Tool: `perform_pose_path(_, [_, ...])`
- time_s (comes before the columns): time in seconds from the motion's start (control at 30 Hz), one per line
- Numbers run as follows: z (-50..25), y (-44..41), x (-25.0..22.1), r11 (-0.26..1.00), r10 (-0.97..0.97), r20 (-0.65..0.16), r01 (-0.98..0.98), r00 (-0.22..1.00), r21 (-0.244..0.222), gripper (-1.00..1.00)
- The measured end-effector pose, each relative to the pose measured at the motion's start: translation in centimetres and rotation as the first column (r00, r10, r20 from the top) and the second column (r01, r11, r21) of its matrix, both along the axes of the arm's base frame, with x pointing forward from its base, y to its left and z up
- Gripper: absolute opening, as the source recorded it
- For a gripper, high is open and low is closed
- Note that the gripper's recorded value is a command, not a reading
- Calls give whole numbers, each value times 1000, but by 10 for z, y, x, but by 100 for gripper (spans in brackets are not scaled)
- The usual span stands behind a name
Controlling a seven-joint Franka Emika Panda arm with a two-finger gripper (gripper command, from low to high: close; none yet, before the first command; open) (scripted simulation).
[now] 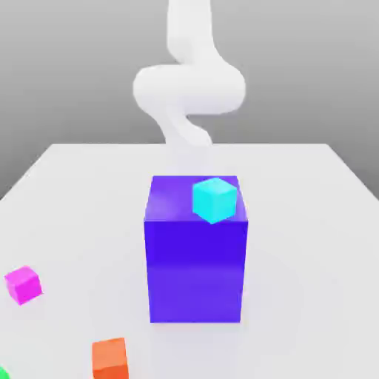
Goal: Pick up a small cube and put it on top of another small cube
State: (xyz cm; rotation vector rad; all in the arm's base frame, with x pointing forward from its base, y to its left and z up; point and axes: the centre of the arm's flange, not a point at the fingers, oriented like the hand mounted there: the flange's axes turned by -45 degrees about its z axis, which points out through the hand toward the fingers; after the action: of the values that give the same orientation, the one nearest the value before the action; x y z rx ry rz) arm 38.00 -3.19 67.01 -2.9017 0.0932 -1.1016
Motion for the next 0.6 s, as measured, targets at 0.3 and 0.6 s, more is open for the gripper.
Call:
perform_pose_path(0.3, [-173, -118, 64, 976, -146, -261, 182, 954, 123, 0])
perform_pose_path(0.6, [-349, -231, 26, 891, -330, -497, 439, 803, 118, 0])
